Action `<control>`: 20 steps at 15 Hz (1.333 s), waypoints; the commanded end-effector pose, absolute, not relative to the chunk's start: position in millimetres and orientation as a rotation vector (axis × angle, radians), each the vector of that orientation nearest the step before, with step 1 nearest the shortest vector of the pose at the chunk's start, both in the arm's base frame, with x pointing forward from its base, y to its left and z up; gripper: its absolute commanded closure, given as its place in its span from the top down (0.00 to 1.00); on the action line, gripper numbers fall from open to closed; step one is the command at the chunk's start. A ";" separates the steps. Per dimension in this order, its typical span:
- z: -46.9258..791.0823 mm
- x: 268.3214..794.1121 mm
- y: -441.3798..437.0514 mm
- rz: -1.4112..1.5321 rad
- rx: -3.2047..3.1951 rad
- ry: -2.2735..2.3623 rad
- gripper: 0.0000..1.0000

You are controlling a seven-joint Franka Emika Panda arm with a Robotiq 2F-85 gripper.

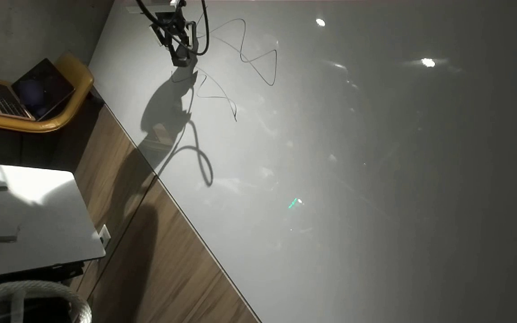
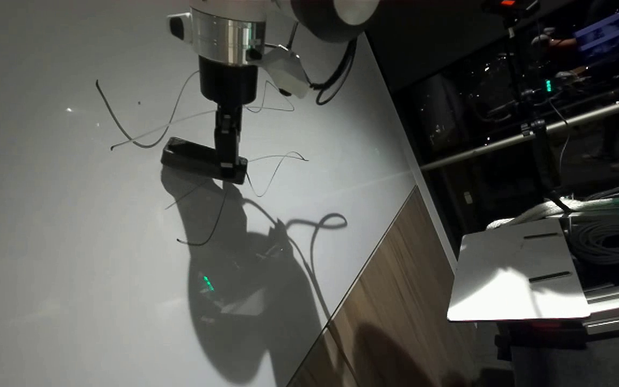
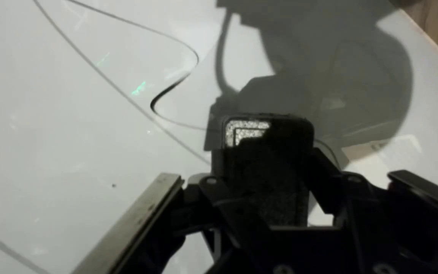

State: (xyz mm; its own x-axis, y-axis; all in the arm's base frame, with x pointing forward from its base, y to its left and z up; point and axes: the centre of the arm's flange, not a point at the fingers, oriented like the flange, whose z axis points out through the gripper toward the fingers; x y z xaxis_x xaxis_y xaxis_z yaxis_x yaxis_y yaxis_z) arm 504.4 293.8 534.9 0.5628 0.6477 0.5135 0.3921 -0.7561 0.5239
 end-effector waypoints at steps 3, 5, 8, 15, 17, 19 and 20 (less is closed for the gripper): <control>594.7 542.7 321.5 1.105 2.442 0.804 0.29; 611.9 547.3 322.8 1.136 2.445 0.787 0.29; 624.0 552.5 326.2 1.153 2.447 0.768 0.29; 641.2 565.3 355.1 1.123 2.438 0.745 0.29; 646.5 570.9 364.7 1.114 2.430 0.733 0.29; 651.1 578.0 373.4 1.103 2.426 0.719 0.29; 650.8 582.2 376.8 1.093 2.426 0.710 0.29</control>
